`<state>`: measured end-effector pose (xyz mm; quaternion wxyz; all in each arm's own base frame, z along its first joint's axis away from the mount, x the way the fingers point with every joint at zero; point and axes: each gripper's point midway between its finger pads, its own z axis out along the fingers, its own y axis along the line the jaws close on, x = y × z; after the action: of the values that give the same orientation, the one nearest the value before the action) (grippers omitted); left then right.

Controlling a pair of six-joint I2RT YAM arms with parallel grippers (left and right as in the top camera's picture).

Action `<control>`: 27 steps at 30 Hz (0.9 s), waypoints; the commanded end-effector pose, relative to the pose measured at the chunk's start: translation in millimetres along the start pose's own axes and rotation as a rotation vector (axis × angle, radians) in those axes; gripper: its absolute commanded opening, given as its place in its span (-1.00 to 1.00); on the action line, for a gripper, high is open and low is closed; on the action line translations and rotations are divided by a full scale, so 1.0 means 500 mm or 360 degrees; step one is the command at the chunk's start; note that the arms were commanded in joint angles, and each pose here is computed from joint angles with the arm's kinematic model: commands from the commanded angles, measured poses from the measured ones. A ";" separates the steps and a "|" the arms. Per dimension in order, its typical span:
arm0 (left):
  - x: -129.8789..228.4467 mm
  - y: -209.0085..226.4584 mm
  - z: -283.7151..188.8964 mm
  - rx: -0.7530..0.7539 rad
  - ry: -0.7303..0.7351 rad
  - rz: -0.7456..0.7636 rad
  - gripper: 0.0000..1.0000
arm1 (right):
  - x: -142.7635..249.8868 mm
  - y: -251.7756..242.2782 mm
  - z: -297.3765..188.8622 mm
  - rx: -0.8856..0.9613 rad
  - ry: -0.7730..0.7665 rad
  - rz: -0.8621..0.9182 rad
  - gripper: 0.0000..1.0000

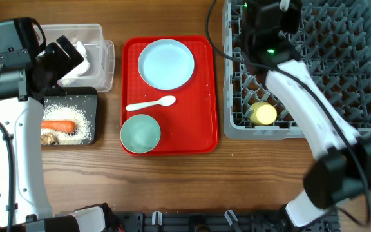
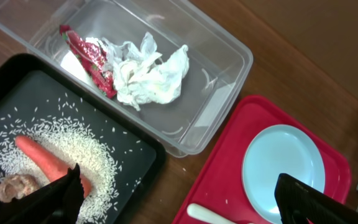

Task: Sort waste into correct bins and load items into the dishwasher rack
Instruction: 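Lift the blue bowl with the right gripper and place it in the rack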

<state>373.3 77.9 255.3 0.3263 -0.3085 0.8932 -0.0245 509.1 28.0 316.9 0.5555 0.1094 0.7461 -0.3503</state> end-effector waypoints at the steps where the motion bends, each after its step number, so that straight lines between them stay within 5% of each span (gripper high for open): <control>1: -0.012 0.001 -0.005 -0.0008 -0.0026 -0.0019 1.00 | 0.046 0.045 0.045 0.0247 0.0036 -0.0820 -0.91; 6: -0.012 0.001 -0.005 -0.0008 -0.0026 -0.0019 1.00 | 0.156 0.164 0.078 0.0197 0.0072 -0.1174 -0.92; 27: -0.012 0.001 -0.005 -0.0008 -0.0026 -0.0019 1.00 | 0.227 0.240 0.075 -0.0103 0.0072 -0.1122 -0.91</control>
<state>373.1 77.8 255.5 0.3259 -0.3097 0.8929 -0.0249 560.6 55.8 182.6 0.3886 -0.1469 0.7504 -0.5142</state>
